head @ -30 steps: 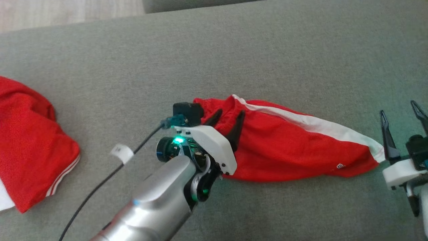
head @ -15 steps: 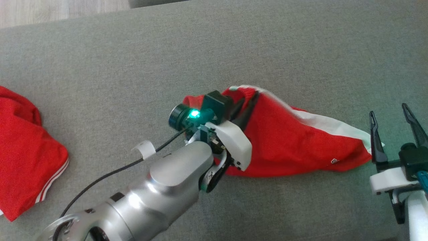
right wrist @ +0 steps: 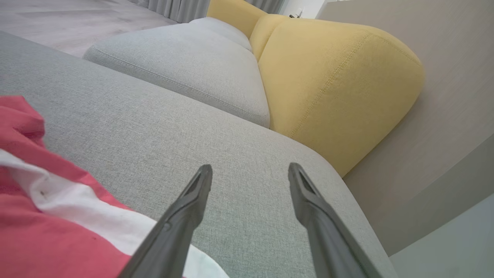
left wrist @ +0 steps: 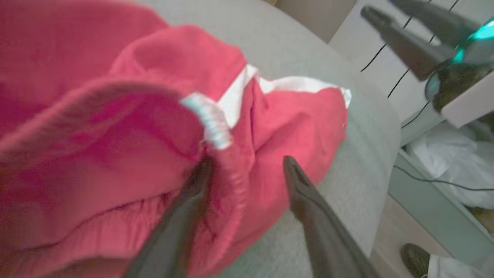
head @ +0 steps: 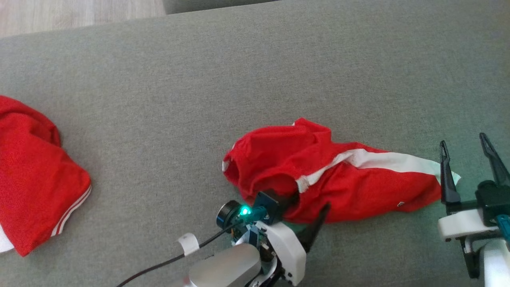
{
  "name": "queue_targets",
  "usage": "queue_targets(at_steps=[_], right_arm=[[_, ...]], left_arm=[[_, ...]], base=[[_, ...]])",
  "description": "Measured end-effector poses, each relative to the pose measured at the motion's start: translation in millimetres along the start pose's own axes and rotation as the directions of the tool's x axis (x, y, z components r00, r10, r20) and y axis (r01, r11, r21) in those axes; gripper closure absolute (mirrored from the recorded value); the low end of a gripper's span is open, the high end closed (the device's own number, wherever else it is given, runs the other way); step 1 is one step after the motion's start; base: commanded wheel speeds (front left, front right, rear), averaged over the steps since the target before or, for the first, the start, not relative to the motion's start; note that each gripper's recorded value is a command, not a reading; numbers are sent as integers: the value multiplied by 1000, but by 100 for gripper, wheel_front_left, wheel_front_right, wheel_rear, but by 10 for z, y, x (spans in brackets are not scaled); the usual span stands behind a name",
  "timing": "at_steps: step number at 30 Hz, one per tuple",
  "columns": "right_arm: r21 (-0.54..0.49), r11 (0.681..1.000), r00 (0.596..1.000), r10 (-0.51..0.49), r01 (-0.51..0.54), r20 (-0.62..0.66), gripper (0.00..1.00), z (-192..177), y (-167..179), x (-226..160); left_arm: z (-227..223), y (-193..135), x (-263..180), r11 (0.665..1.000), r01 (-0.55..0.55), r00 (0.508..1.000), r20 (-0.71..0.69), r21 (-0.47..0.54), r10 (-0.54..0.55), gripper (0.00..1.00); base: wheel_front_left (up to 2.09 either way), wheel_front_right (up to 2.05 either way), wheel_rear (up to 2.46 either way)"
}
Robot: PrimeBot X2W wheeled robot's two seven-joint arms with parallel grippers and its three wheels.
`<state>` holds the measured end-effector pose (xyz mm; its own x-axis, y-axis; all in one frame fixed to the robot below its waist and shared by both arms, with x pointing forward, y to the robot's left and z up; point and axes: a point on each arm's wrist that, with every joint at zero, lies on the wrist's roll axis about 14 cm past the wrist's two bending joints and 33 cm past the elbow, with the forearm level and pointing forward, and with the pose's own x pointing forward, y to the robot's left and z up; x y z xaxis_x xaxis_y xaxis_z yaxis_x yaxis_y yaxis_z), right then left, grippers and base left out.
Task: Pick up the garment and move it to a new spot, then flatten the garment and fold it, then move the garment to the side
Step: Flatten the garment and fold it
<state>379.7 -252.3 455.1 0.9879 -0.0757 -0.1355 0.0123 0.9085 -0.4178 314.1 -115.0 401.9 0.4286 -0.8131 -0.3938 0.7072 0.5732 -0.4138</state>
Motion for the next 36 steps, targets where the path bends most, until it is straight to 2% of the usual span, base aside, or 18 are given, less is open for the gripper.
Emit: queue_targets(at_steps=[6,13,17,18,19,20,21,29,36], right_arm=[[0,1000,1000,2,-2,1,0,18,5,-22],[4,1000,1000,0,0,-5,0,15,13,-93],[10,1000,1000,-6,6,-11,0,14,11,-134],[9,1000,1000,-7,7,-13,0,10,6,-148],[15,1000,1000,-9,9,-16,0,2,4,-157],[23,1000,1000,-11,12,-16,0,3,1,-159],[29,999,1000,-13,14,-14,0,8,0,-157],[97,995,1000,-8,8,-2,0,50,73,-142],[208,978,999,6,2,-40,0,-119,174,-152]], left_arm=[[302,20,-18,998,-24,994,106,-64,31,0],[405,41,-23,987,-35,990,130,-154,56,0],[438,-2,-34,988,-24,990,132,-152,44,0],[439,-10,-42,989,-20,991,129,-149,40,7],[436,-9,-50,989,-21,991,125,-148,40,53],[441,-6,-60,989,-21,991,127,-147,40,88],[450,0,-70,989,-22,991,130,-145,41,100],[403,69,-211,987,-26,993,106,-161,44,100],[660,691,-602,972,-203,955,196,-118,223,100]], base=[[0,0,0],[0,0,0],[0,0,0],[0,0,0],[0,0,0],[0,0,0],[0,0,0],[0,0,0],[0,0,0]])
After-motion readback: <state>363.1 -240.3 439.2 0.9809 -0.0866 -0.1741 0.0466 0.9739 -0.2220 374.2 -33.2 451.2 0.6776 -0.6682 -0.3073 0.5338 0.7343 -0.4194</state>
